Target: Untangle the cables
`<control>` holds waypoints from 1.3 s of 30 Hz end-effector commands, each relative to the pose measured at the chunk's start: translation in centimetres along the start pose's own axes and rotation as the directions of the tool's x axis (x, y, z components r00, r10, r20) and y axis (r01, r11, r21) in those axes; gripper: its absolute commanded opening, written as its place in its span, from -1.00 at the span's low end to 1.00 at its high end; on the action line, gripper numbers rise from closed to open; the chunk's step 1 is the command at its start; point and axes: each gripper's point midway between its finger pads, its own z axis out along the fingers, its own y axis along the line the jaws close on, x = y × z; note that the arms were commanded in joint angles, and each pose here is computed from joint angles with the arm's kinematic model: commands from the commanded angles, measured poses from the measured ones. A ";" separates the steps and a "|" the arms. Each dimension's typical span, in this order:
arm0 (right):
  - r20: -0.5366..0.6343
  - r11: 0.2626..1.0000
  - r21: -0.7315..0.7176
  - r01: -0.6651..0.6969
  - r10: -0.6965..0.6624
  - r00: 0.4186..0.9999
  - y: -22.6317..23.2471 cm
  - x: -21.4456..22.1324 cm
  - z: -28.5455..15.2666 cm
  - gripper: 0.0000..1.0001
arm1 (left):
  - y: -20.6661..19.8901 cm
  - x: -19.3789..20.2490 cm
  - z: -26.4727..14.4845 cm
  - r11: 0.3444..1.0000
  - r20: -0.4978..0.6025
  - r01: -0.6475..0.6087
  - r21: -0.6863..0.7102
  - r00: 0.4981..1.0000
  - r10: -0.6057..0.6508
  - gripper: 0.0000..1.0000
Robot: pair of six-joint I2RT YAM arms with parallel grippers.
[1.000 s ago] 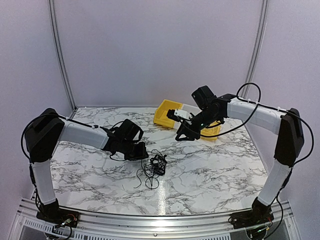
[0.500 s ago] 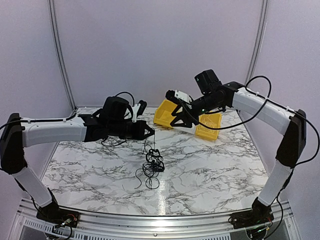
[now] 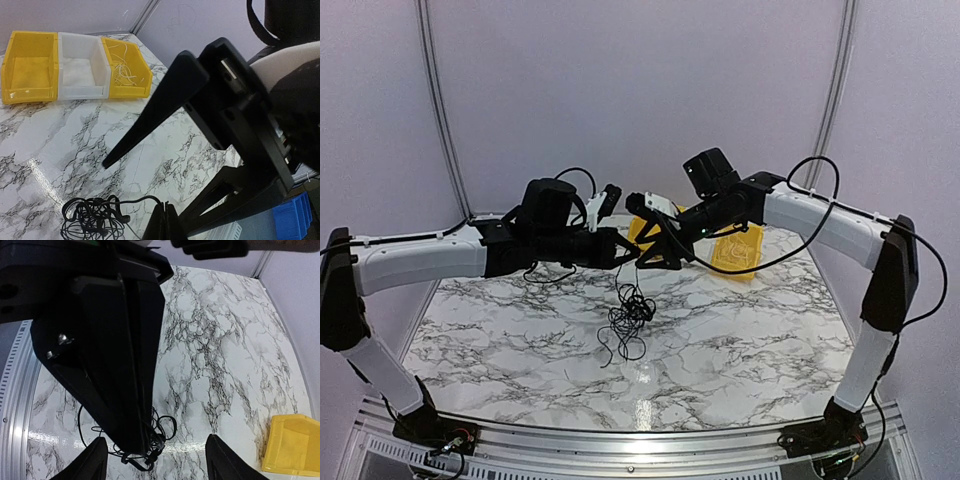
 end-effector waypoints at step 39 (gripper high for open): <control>0.271 0.996 0.040 -0.079 0.065 0.960 -0.9 -13.9 -7.2 -1.00 | 8.6 -0.2 7.4 0.956 0.213 0.123 -0.265 0.975 -0.067 -0.10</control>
